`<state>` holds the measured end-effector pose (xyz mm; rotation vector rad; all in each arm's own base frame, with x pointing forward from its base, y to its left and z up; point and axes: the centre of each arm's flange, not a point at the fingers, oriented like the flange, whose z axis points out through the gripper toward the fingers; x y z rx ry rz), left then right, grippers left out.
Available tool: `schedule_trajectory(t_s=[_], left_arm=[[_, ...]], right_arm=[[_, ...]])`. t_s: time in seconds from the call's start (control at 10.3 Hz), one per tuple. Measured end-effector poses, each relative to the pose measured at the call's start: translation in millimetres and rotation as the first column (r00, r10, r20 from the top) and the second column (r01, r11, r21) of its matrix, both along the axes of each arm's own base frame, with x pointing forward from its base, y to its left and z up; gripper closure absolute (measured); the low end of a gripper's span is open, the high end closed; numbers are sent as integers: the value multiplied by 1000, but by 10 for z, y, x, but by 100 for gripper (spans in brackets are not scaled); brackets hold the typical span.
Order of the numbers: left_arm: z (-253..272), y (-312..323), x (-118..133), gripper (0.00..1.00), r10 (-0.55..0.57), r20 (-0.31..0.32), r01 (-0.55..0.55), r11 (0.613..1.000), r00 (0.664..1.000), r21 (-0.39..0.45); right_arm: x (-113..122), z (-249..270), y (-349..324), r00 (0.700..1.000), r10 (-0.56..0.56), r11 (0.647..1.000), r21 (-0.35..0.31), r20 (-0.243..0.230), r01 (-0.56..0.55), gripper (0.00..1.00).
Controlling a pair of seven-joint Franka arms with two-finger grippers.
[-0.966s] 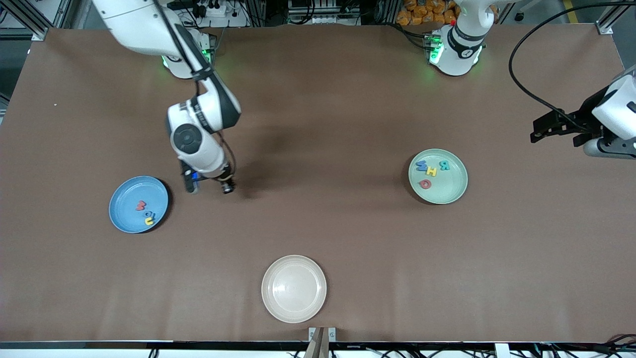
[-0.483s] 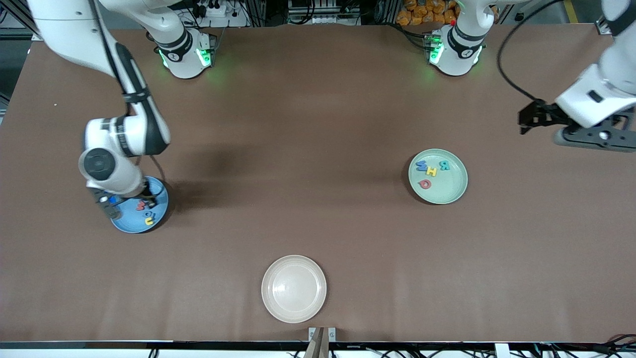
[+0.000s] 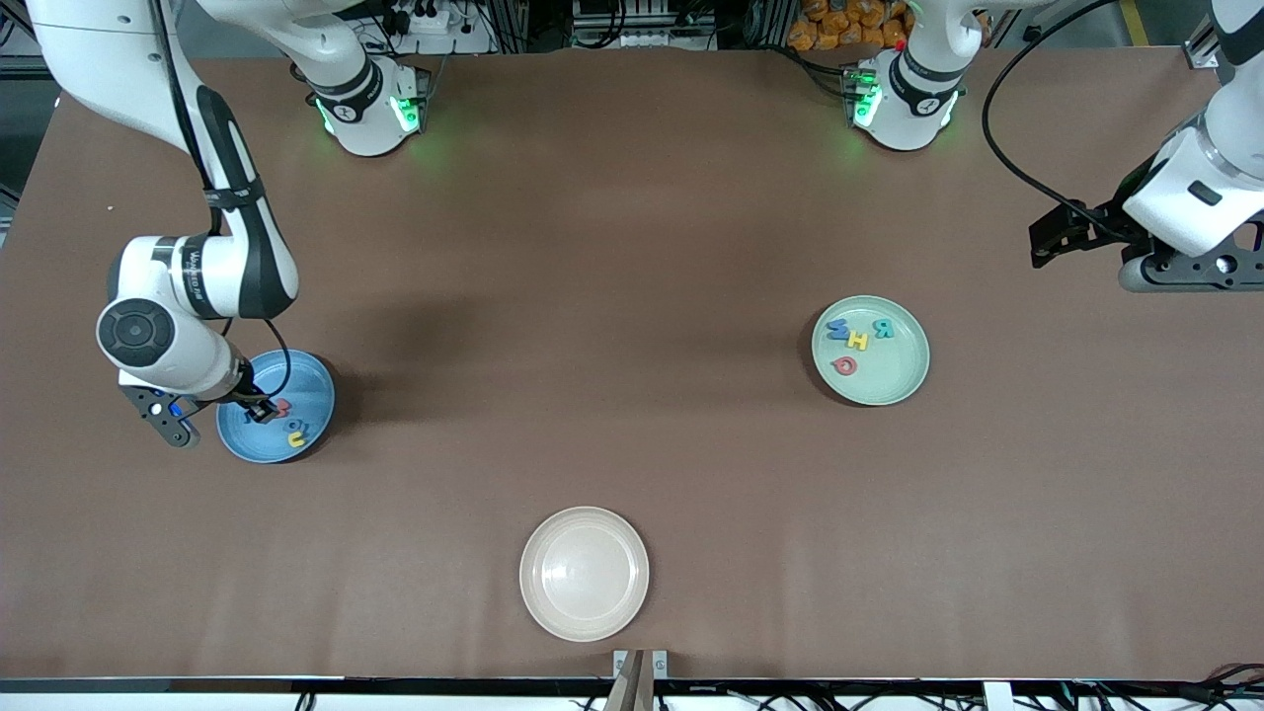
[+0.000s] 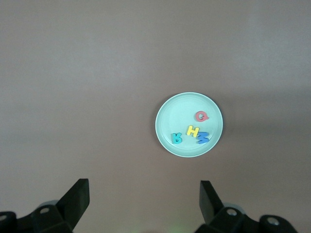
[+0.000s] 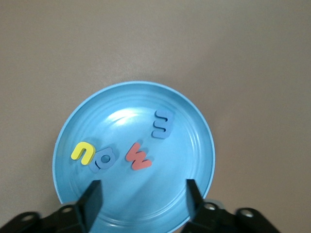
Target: Sort upper and lower case letters into plates
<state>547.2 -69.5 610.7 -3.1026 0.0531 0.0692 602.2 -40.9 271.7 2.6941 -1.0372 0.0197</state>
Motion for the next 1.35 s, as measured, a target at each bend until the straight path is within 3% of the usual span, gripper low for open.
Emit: schedule_trajectory(t_s=[0.1,0.29,0.48,0.68,1.06,1.35], left_arm=[[9,-11,-7,0,-18,-1,18,1000,1000,-12],[-30,70,7,0,-47,-10,46,999,999,-21],[-66,239,36,0,-33,-19,32,998,999,-50],[-68,243,39,0,-26,-20,25,996,999,-82],[-49,227,79,0,-23,12,24,995,1000,-95],[-52,239,86,0,-20,14,22,995,1000,-95]], right_arm=[[-7,114,-120,998,62,998,13,-21,-61,1],[-68,540,-163,975,214,975,80,-61,-209,0],[-162,1137,3,940,338,931,164,-44,-327,0],[-227,1881,90,893,450,861,271,-10,-431,0],[-329,3148,211,771,636,730,299,32,-614,0],[-489,3567,398,729,684,688,306,30,-658,0]])
